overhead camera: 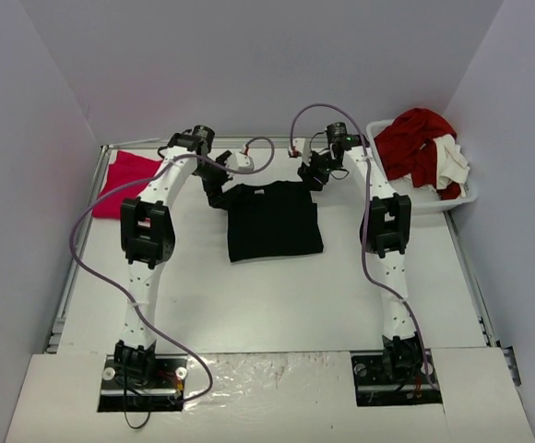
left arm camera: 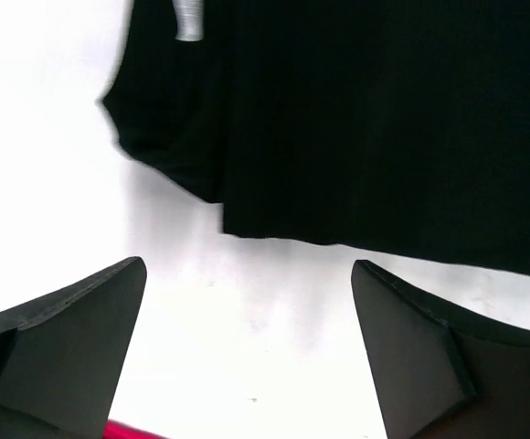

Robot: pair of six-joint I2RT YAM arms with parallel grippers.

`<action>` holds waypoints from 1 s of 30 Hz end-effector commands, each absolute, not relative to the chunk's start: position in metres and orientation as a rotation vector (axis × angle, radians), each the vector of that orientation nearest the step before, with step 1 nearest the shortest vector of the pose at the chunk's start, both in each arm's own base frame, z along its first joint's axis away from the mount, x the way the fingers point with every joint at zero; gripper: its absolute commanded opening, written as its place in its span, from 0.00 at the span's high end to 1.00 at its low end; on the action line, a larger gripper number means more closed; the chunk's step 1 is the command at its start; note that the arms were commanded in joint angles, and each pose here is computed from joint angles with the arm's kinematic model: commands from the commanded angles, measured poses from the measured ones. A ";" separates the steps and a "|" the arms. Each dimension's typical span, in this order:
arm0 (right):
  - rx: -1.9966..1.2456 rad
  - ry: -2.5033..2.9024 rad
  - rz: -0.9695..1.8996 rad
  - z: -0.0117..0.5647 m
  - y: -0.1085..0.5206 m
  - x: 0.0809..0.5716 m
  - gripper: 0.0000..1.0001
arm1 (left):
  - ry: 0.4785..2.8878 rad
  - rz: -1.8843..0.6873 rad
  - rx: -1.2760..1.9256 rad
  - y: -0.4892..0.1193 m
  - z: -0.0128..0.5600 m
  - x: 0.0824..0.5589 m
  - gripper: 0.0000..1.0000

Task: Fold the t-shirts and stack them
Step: Fold the long partially folded tshirt into a neat square

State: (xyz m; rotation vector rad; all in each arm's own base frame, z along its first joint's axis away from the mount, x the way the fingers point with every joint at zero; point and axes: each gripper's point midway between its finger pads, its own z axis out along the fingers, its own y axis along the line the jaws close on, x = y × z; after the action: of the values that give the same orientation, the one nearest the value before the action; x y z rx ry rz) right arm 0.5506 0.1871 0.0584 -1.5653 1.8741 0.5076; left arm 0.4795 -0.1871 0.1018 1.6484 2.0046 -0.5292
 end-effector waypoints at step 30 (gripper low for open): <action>-1.471 2.032 -0.462 0.119 0.259 0.380 0.39 | 2.327 -0.743 0.126 -0.070 0.152 0.443 0.06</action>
State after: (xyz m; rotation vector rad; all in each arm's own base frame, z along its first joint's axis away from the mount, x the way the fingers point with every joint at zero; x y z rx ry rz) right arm 0.3882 0.2303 0.0725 -1.5726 2.1505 -0.4337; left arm 0.4227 -0.0952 0.1109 0.3650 2.4668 -0.6228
